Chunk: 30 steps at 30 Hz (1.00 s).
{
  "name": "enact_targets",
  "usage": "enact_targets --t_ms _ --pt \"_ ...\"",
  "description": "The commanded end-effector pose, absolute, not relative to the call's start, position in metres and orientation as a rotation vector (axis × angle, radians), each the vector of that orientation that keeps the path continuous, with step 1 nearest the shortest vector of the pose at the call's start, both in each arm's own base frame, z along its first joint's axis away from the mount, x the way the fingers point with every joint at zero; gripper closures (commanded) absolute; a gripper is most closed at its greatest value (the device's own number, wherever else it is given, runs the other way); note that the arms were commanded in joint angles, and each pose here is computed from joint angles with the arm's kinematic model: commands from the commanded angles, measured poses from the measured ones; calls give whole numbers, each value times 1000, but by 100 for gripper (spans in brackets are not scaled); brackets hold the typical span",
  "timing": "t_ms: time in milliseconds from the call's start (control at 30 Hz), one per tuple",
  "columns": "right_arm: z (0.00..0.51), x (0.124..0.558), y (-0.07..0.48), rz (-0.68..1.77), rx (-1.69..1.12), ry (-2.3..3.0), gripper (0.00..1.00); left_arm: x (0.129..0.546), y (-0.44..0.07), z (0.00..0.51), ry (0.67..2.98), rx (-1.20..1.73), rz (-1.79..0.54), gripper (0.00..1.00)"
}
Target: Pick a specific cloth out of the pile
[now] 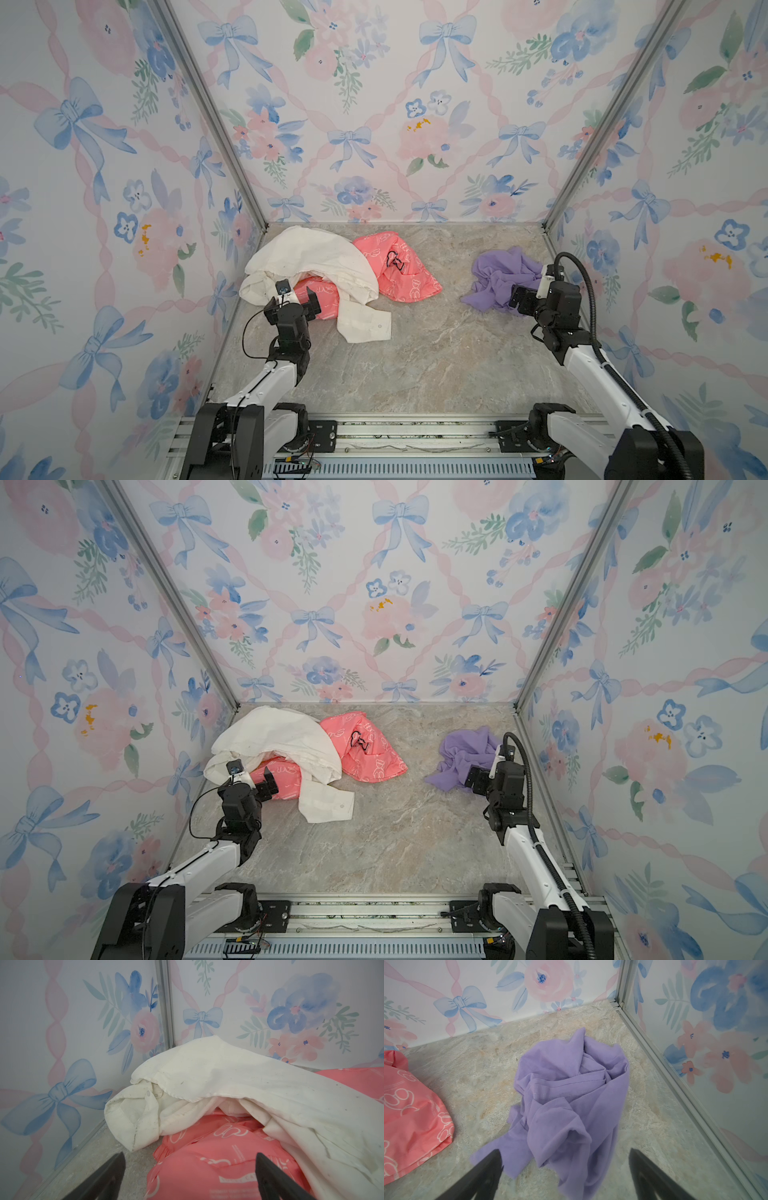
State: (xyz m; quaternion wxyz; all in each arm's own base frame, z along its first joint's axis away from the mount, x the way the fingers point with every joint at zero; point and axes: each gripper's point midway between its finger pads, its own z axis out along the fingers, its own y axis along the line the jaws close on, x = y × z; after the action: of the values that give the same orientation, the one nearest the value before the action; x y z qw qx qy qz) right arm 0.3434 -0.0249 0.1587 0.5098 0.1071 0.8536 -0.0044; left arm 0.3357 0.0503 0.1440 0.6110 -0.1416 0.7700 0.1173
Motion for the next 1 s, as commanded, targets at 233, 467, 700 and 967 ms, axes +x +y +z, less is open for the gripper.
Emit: enact_targets --t_ms 233,467,700,967 --pt "138 356 -38 -123 238 1952 3 347 41 139 1705 -282 209 2" --pt "119 360 -33 -116 219 1946 3 373 25 136 1701 -232 120 2" --pt "122 381 -24 -73 179 1901 3 382 0 126 1733 -93 99 2" --pt "105 394 -13 -78 98 1896 3 368 -7 129 1657 -41 66 2"
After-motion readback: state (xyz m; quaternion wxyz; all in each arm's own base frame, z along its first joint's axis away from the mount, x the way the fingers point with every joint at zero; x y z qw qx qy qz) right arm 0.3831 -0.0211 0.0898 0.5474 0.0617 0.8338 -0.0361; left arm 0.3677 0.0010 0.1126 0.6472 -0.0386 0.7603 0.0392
